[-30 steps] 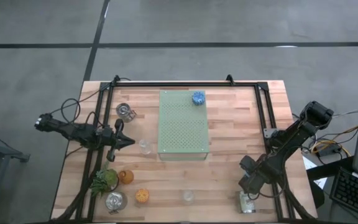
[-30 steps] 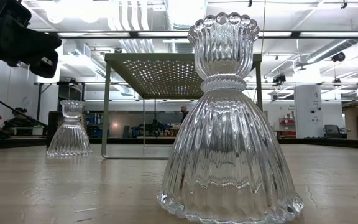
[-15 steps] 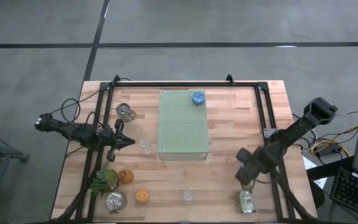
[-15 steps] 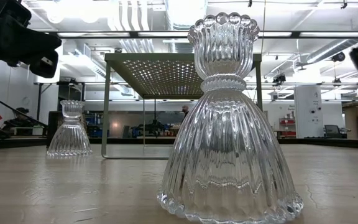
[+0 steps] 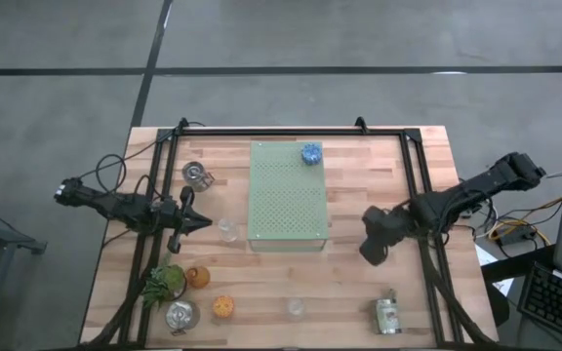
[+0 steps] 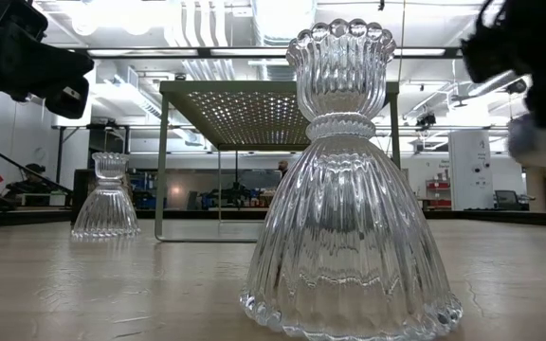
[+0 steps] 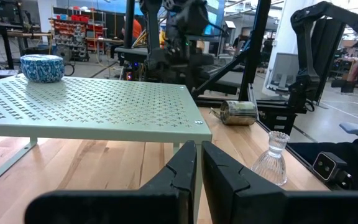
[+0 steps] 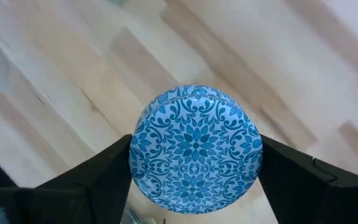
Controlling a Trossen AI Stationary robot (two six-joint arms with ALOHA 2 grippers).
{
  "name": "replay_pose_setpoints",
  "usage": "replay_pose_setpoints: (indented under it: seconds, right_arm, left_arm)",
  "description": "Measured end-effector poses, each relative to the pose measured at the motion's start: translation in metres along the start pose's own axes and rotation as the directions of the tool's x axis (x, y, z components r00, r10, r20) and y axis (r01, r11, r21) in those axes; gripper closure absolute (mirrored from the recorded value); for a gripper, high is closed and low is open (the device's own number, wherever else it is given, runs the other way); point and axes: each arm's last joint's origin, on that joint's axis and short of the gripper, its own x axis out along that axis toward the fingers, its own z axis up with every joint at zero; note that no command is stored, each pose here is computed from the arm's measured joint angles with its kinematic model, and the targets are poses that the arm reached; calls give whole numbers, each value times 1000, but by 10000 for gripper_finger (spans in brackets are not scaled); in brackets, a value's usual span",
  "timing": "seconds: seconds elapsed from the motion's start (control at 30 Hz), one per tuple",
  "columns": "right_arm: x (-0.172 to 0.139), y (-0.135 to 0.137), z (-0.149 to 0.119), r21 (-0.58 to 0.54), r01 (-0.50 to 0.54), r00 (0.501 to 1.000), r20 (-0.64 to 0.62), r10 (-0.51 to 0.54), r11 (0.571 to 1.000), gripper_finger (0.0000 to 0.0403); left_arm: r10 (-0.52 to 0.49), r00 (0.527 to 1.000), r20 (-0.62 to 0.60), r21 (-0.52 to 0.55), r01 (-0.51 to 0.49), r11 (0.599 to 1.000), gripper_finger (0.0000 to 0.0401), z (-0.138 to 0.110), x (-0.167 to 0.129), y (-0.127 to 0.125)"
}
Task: Pick & Place candle stick holders
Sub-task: Put the light blue patterned scented candle on the shelf aligned with the other blue patterned scented candle
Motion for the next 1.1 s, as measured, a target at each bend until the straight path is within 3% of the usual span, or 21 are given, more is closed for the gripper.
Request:
replay_pose_setpoints:
  seconds: [0.57,1.1]
  right_arm:
    - [-71,25,89,-107,28,993,117,-15,994,110]
    - [-69,46,189,-188,99,985,155,-70,977,108]
  left_arm:
    - [0,1000,0,0,0,1000,373,0,0,0]
    - [0,1000,0,0,0,1000,373,0,0,0]
